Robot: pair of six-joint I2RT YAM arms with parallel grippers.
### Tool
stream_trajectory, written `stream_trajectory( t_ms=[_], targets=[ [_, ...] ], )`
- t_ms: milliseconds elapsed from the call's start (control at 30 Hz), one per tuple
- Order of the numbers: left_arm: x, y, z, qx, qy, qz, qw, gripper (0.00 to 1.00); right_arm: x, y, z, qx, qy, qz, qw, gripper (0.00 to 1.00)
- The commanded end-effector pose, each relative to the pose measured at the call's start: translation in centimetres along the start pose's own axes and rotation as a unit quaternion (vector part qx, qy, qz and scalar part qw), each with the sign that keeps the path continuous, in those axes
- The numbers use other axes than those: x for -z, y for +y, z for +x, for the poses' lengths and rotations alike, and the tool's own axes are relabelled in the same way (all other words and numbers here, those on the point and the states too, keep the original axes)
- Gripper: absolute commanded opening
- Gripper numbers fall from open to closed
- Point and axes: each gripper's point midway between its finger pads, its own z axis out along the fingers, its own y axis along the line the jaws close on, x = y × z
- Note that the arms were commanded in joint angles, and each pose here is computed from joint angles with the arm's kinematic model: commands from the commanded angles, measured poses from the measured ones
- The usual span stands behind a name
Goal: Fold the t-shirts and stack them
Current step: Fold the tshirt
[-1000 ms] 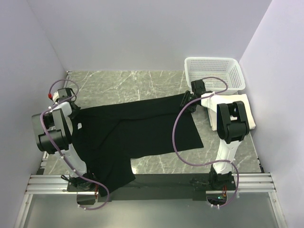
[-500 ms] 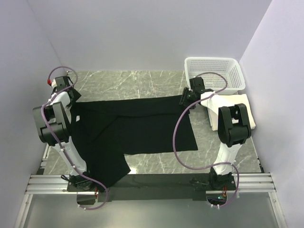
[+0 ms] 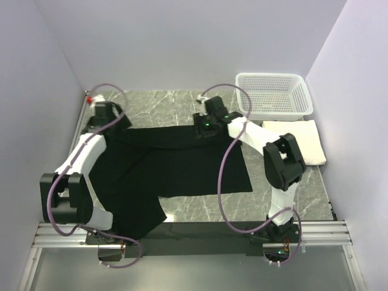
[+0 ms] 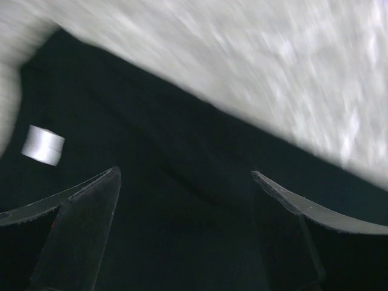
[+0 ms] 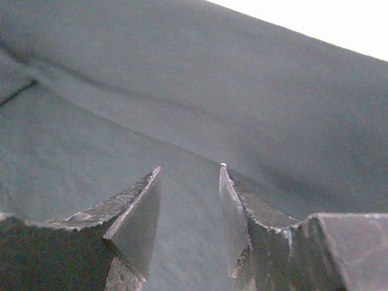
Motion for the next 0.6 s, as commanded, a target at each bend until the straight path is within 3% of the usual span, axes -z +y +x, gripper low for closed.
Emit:
stream_trajectory(
  t_ms=[0,133,400,567],
  targets=[
    [1.7,-2.7,5.6,-0.061,0.059,0.045,0.995,0.91,-1.5,3.2,-1.4,0.085,-0.014,-0.042,0.995,0.50],
    [3.8,-5.9,9.8,-0.061,0.102,0.101,0.988,0.88,-2.6,3.7,-0.5,0.052,-0.015,-0.040,0.998,0.49],
    [4.8,-12.1,12.6,0.111,0.125,0.193,0.967,0.88,-1.6,0.4,1.2,-0.049,-0.034,-0.005,0.998,0.53],
    [4.2,-15.0,16.1,0.154,0.159,0.206,0.953,0.90,0.8,-1.3,1.4,-0.128,-0.065,-0.028,0.989,0.59]
  ],
)
